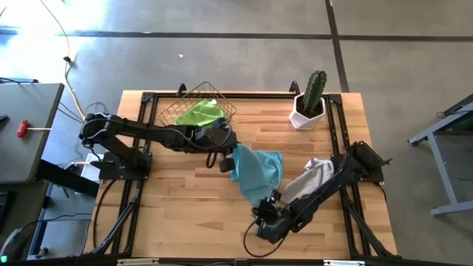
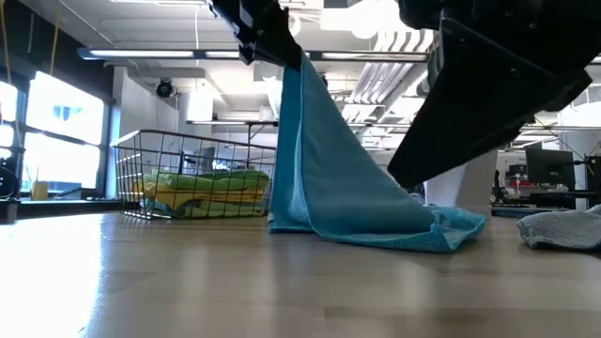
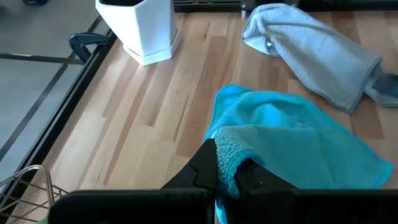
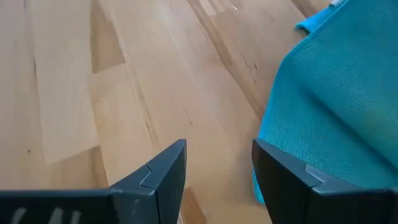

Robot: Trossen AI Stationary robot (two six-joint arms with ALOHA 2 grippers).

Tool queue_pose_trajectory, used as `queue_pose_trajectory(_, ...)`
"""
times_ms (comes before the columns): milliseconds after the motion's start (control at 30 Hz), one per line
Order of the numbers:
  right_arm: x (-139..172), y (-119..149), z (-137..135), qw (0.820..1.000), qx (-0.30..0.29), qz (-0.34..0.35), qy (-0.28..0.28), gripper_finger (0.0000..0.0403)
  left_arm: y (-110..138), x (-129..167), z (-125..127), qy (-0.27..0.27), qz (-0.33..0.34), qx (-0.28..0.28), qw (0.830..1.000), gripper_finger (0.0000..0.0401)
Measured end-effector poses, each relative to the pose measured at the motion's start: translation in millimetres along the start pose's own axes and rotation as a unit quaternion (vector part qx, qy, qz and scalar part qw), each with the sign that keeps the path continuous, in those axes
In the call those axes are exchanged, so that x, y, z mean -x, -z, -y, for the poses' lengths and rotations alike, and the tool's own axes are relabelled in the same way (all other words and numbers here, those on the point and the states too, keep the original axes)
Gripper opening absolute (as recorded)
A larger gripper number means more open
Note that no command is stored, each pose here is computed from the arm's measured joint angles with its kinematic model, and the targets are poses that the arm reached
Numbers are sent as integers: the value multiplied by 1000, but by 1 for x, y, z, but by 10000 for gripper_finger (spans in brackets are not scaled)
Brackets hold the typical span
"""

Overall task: Fold microfiber towels
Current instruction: Fold the light blue microfiber towel

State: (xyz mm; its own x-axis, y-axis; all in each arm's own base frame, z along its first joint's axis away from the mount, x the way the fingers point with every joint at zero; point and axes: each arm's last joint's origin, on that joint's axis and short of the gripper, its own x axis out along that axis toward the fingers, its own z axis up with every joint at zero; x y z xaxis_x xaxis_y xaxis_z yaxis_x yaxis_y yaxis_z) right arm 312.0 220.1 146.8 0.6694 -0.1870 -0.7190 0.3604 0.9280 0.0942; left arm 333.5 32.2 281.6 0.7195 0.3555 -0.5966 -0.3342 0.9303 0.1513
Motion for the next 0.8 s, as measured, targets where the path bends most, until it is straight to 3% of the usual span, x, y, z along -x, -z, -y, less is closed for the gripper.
queue_pose_trajectory(500,-29,12,15,997,38,-48,56,171,0,4,3,8,1,-3,1000,0)
queue_pose_trajectory(800,-35,5,23,994,44,-90,39,74,0,8,15,25,4,-15,1000,0)
